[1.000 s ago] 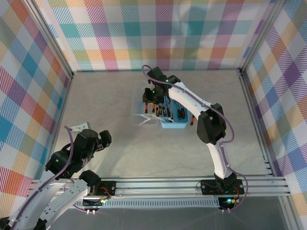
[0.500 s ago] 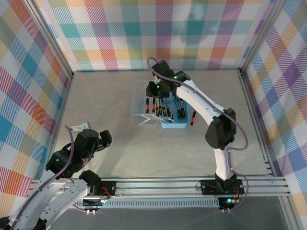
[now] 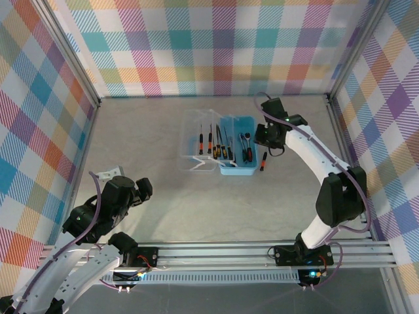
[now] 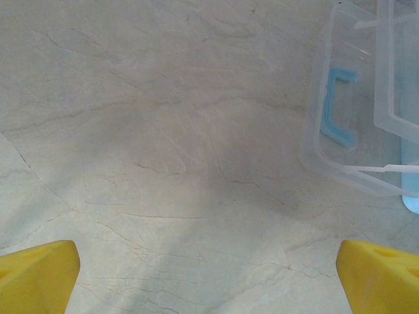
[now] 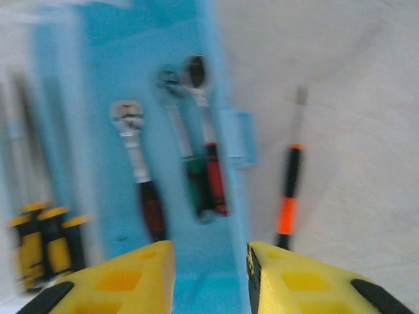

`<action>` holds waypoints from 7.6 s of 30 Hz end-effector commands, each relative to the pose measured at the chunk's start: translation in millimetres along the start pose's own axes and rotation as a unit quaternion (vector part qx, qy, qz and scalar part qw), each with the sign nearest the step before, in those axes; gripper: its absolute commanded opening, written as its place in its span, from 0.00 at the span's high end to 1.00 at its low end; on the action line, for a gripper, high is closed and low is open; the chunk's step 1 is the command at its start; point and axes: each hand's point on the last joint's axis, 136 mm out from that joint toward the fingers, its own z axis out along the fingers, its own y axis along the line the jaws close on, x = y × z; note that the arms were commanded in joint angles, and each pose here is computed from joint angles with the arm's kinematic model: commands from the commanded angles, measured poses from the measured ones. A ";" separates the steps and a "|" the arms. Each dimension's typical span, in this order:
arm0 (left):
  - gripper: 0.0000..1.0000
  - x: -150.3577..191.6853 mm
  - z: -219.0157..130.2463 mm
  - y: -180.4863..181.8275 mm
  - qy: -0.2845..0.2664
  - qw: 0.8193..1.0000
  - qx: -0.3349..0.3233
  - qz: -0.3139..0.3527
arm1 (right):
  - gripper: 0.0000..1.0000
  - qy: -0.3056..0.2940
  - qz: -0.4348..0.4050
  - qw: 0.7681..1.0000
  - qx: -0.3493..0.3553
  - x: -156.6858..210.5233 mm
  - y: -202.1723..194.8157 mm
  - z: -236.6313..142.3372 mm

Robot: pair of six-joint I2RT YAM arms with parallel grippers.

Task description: Pack the tool kit

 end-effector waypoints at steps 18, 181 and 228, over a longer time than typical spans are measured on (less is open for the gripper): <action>0.00 0.9 -1.3 -0.2 -0.001 1.000 0.005 0.001 | 0.64 0.091 0.046 0.994 0.044 24.0 -41.5 85.7; 0.00 7.3 37.3 -95.7 0.134 0.977 0.160 -0.040 | 0.47 0.028 0.052 0.993 -0.106 87.6 -11.3 -26.1; 0.62 22.4 215.9 -132.2 0.202 0.960 0.187 -0.050 | 0.56 0.091 0.131 0.967 -0.198 40.7 -22.7 28.6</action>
